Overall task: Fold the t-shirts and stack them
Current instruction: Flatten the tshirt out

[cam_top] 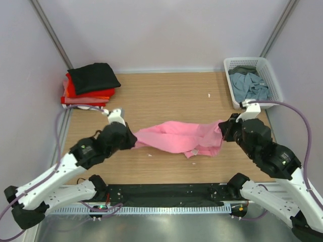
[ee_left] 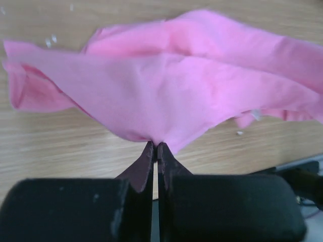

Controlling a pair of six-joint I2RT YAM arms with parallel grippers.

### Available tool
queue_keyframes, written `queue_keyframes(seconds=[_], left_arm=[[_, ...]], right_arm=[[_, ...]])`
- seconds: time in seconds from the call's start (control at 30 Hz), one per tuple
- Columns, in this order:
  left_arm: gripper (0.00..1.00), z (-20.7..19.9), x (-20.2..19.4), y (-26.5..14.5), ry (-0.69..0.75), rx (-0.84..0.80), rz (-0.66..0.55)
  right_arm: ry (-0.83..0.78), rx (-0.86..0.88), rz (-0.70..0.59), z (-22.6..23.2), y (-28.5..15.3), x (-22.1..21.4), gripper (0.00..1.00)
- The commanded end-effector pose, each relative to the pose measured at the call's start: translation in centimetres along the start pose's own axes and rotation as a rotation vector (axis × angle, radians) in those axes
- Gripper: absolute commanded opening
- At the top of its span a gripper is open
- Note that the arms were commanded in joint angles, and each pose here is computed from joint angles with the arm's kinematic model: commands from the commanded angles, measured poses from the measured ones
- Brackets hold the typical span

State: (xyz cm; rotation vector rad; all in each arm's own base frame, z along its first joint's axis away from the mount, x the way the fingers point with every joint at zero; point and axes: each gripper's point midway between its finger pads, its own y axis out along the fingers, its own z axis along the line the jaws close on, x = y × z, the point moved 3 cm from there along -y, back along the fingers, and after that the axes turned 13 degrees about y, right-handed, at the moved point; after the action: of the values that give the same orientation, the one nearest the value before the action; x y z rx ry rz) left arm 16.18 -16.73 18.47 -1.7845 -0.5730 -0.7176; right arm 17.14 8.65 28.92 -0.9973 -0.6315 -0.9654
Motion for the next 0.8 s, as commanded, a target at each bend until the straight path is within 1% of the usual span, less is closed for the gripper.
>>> queue_keyframes(seconds=[0.0, 0.07, 0.1, 0.17, 0.2, 0.23, 0.27, 0.3, 0.33, 0.37, 0.4, 0.43, 0.47, 0.5, 0.53, 0.6, 0.67, 0.73, 0.77], left_arm=[[0.00, 0.6, 7.6, -7.3, 0.154, 0.013, -0.208], [0.00, 0.6, 10.1, -10.4, 0.194, 0.006, -0.261], [0.00, 0.3, 12.9, -13.8, 0.219, -0.030, -0.352], [0.00, 0.3, 15.1, -17.0, 0.246, -0.061, -0.428], [0.00, 0.1, 17.1, -20.2, 0.233, -0.107, -0.514], [0.00, 0.0, 17.8, -21.9, 0.274, -0.142, -0.554], [0.00, -0.1, 19.3, -24.9, 0.264, -0.191, -0.635], [0.00, -0.2, 19.8, -26.4, 0.276, -0.224, -0.675], [0.00, -0.4, 20.2, -27.7, 0.330, -0.260, -0.714], [0.00, -1.0, 20.5, -29.2, 0.353, -0.325, -0.751], [0.00, -0.8, 21.0, -31.7, 0.353, -0.368, -0.814], [0.00, -0.9, 21.2, -32.8, 0.367, -0.395, -0.842], [0.00, -0.8, 21.4, -35.0, 0.387, -0.439, -0.900], [0.00, -0.7, 21.5, -35.9, 0.392, -0.460, -0.927], [0.00, -0.3, 21.4, -37.2, 0.391, -0.480, -0.963], [0.00, 0.1, 21.6, -39.0, 0.382, -0.504, -1.032], [0.00, 0.5, 21.8, -39.7, 0.374, -0.496, -1.069], [0.00, 0.7, 22.2, -39.1, 0.363, -0.453, -1.065], [0.00, 0.2, 22.6, -37.9, 0.372, -0.432, -1.037]], right_arm=[[0.022, 0.193, -0.187, 3.9, -3.9, 6.9, 0.01], [0.017, 0.245, -0.246, 4.7, -5.7, 9.2, 0.01], [0.028, 0.304, -0.302, 5.6, -7.9, 11.3, 0.01], [-0.005, 0.366, -0.362, 6.3, -10.2, 13.5, 0.01], [0.002, 0.435, -0.425, 7.0, -12.9, 15.6, 0.01], [-0.026, 0.469, -0.462, 7.2, -14.2, 16.5, 0.01], [-0.029, 0.512, -0.505, 7.5, -15.8, 17.5, 0.01], [-0.036, 0.545, -0.542, 7.5, -17.3, 18.3, 0.01], [-0.040, 0.620, -0.599, 7.8, -20.1, 19.5, 0.01], [-0.054, 0.661, -0.647, 7.8, -21.8, 20.3, 0.01], [-0.053, 0.717, -0.700, 7.8, -24.2, 21.2, 0.01], [-0.065, 0.772, -0.725, 8.0, -25.8, 21.5, 0.01], [-0.073, 0.806, -0.762, 7.9, -27.3, 21.9, 0.01], [-0.074, 0.831, -0.784, 7.8, -28.4, 22.2, 0.01], [-0.064, 0.859, -0.830, 7.3, -30.5, 22.8, 0.01], [-0.062, 0.882, -0.884, 6.7, -32.5, 23.5, 0.01], [-0.054, 0.862, -0.893, 6.6, -32.5, 23.9, 0.01], [-0.059, 0.825, -0.899, 6.6, -32.1, 24.4, 0.01], [-0.056, 0.794, -0.887, 6.8, -31.1, 24.6, 0.01]])
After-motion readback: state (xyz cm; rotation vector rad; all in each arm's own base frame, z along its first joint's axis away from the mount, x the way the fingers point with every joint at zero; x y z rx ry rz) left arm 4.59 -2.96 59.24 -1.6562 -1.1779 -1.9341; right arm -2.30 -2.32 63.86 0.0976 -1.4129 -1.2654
